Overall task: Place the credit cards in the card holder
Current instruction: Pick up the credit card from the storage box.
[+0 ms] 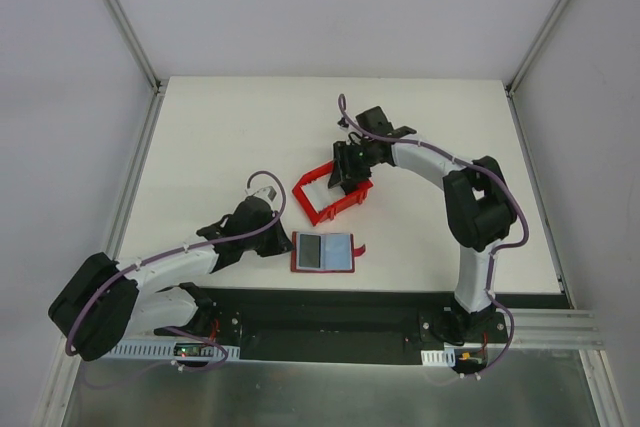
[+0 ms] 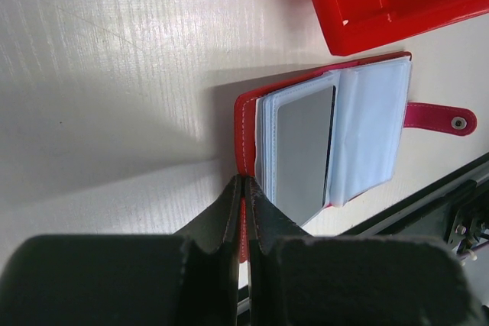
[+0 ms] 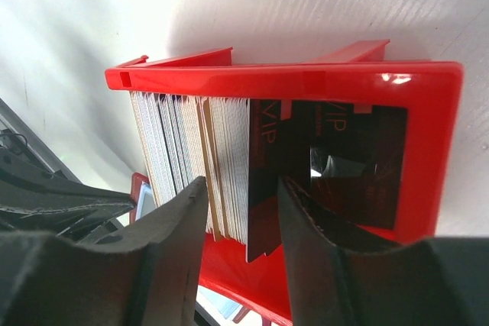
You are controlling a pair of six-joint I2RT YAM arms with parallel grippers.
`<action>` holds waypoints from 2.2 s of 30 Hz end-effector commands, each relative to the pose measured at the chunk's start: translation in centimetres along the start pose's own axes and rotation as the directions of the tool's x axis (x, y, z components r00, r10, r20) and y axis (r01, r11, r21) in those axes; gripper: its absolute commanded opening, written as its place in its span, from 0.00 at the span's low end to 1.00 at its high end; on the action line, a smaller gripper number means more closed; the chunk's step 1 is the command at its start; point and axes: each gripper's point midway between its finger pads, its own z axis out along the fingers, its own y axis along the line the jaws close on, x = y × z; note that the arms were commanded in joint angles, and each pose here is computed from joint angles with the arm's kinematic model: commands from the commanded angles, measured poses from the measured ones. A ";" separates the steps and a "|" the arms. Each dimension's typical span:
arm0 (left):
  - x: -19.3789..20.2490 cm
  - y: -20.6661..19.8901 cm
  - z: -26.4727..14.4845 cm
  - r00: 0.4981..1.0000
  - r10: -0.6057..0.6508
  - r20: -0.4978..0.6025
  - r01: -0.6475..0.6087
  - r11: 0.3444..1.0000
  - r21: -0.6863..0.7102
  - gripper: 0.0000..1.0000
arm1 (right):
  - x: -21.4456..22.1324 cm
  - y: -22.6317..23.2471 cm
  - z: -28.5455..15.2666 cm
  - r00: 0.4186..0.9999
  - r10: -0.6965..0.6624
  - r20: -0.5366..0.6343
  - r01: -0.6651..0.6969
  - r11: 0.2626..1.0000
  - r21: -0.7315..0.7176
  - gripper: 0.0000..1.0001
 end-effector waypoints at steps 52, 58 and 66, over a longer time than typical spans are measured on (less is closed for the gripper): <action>0.7 -0.1 -0.1 0.999 -0.029 -0.022 0.030 0.999 0.027 0.00 | 11.5 2.9 -9.4 0.887 0.109 0.449 -0.176 0.978 0.110 0.01; 1.2 0.4 0.0 0.999 -0.041 -0.033 0.042 0.999 0.024 0.00 | 13.2 1.8 -7.2 0.887 0.155 0.436 -0.228 0.966 0.120 0.00; 1.2 0.4 0.1 0.999 -0.041 -0.032 0.042 0.999 0.020 0.00 | 13.9 1.4 -6.1 0.899 0.169 0.405 -0.241 0.961 0.135 0.00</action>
